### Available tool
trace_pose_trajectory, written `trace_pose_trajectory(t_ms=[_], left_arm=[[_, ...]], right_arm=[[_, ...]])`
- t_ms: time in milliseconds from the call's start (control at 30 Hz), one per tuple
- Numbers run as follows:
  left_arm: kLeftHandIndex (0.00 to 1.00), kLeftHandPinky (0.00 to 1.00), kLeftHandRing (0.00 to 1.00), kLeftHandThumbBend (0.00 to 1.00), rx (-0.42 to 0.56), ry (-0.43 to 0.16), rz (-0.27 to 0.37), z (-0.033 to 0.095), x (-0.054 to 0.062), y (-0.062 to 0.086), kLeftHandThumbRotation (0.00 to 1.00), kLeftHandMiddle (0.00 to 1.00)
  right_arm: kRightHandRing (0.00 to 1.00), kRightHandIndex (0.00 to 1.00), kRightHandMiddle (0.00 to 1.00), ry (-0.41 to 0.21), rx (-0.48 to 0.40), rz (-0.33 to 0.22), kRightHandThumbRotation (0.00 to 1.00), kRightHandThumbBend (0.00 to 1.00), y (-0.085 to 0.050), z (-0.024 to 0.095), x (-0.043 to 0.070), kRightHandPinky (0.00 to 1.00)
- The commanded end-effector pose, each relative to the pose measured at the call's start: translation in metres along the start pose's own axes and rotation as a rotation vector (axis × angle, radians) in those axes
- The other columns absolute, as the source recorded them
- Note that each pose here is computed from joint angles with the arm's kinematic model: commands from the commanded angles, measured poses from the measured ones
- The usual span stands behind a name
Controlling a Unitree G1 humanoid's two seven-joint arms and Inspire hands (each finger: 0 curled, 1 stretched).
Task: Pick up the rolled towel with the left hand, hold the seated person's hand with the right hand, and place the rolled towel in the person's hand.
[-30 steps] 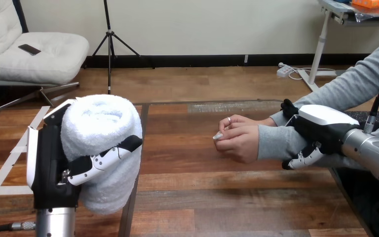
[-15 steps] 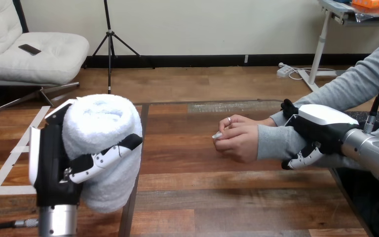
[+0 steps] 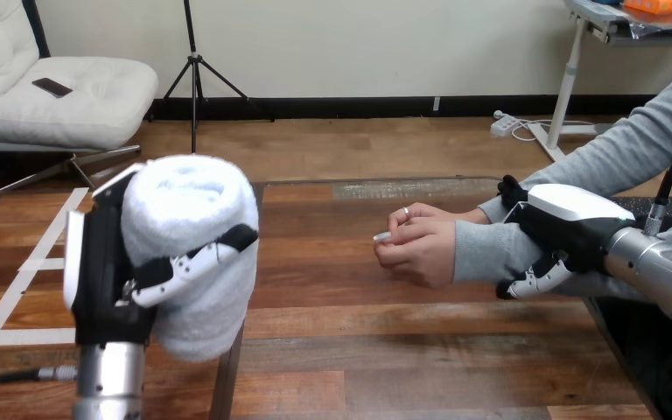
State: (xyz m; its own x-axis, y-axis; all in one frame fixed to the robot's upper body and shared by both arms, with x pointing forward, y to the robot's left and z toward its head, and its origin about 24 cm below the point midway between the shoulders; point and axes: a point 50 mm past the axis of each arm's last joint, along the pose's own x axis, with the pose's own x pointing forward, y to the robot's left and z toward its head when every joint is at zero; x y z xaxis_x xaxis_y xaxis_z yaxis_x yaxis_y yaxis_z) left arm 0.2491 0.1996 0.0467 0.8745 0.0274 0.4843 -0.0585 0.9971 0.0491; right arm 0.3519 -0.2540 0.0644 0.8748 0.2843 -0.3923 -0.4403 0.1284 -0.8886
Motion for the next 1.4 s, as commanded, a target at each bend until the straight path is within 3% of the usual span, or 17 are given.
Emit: trace_pose_trajectory(t_ms=[0, 300, 533, 900, 1367], left_arm=[[0.42, 0.30, 0.34, 0.64, 0.008, -0.159, -0.066, 0.022, 0.040, -0.002, 0.00, 0.40], [0.41, 0.29, 0.33, 0.63, 0.029, -0.168, -0.166, 0.026, 0.054, -0.005, 0.00, 0.39], [0.40, 0.27, 0.31, 0.64, 0.022, -0.179, -0.194, 0.028, 0.062, -0.007, 0.00, 0.38], [0.40, 0.27, 0.31, 0.64, 0.002, -0.180, -0.189, 0.025, 0.074, -0.011, 0.00, 0.37], [0.39, 0.28, 0.31, 0.61, -0.050, -0.166, -0.158, 0.023, 0.078, -0.019, 0.00, 0.37]], right_arm=[[0.32, 0.36, 0.37, -0.067, 0.018, -0.102, 0.20, 0.60, -0.023, 0.013, 0.004, 0.29], [0.31, 0.35, 0.36, -0.080, 0.018, -0.101, 0.21, 0.60, -0.024, 0.015, 0.004, 0.28], [0.30, 0.34, 0.35, -0.081, 0.022, -0.104, 0.22, 0.61, -0.024, 0.015, 0.005, 0.27], [0.31, 0.35, 0.35, -0.085, 0.014, -0.103, 0.25, 0.61, -0.025, 0.017, 0.006, 0.28], [0.30, 0.33, 0.35, -0.086, 0.013, -0.104, 0.26, 0.61, -0.028, 0.019, 0.007, 0.27]])
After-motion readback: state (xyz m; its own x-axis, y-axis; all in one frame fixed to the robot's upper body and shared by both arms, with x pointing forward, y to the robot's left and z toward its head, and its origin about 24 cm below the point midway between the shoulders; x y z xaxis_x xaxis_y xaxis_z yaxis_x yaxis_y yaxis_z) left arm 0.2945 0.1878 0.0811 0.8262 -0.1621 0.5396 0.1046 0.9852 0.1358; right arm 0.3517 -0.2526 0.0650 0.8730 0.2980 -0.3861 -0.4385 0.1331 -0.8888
